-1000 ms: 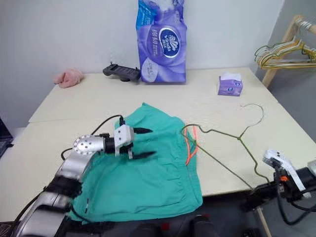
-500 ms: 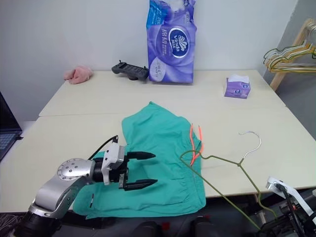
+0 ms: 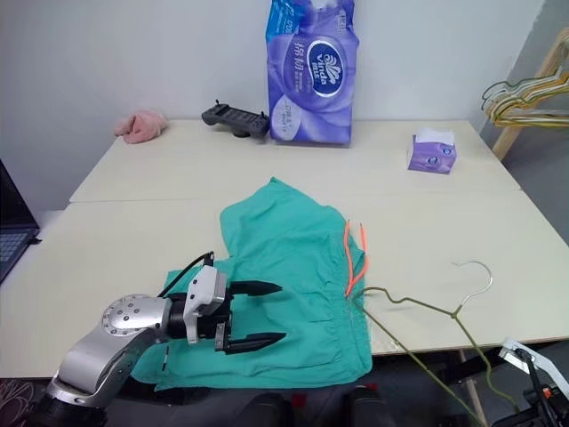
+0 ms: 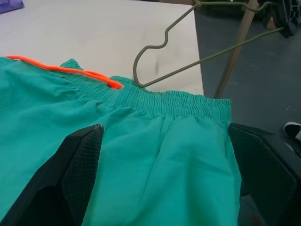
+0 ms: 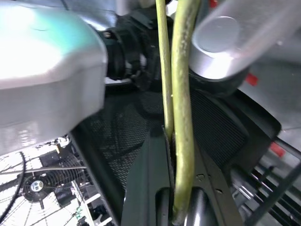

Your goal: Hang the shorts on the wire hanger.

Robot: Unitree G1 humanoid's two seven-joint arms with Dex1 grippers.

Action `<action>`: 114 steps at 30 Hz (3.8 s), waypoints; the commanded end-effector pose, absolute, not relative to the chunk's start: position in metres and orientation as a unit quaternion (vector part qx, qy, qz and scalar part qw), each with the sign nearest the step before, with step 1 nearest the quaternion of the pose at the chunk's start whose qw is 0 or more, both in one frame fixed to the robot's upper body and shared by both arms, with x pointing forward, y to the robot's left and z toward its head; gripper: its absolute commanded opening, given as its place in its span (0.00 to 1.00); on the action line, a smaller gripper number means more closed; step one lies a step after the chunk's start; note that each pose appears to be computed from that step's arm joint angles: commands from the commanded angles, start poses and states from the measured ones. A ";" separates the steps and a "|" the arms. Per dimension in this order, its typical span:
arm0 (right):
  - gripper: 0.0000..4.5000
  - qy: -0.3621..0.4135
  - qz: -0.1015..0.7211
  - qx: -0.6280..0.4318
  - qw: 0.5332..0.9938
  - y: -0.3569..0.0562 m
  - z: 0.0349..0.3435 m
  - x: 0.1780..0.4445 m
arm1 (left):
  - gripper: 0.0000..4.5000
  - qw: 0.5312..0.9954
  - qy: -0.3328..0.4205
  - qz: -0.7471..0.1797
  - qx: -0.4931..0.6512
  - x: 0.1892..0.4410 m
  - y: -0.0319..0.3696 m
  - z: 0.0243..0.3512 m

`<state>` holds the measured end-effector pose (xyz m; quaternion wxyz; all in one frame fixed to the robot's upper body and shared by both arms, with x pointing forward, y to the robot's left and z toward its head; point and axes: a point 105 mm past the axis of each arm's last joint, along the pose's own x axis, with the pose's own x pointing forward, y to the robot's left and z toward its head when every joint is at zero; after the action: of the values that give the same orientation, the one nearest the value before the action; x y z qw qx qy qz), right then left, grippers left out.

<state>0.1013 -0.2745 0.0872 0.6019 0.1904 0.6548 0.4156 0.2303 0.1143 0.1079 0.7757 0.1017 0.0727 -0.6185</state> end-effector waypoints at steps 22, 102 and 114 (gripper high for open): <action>0.00 0.625 0.488 0.199 0.576 -0.234 0.078 0.124 | 0.99 0.783 0.047 -0.606 0.131 0.241 0.118 0.123; 0.00 0.651 0.452 0.223 0.568 -0.244 0.060 0.099 | 0.99 0.793 0.057 -0.590 0.141 0.242 0.131 0.118; 0.00 0.608 0.448 0.278 0.594 -0.209 0.047 0.134 | 0.99 0.788 0.052 -0.595 0.147 0.243 0.129 0.119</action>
<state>0.1258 -0.2128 0.0468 0.5901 0.2651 0.6110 0.4562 0.2418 0.1293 0.1084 0.7913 0.1309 0.0736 -0.5927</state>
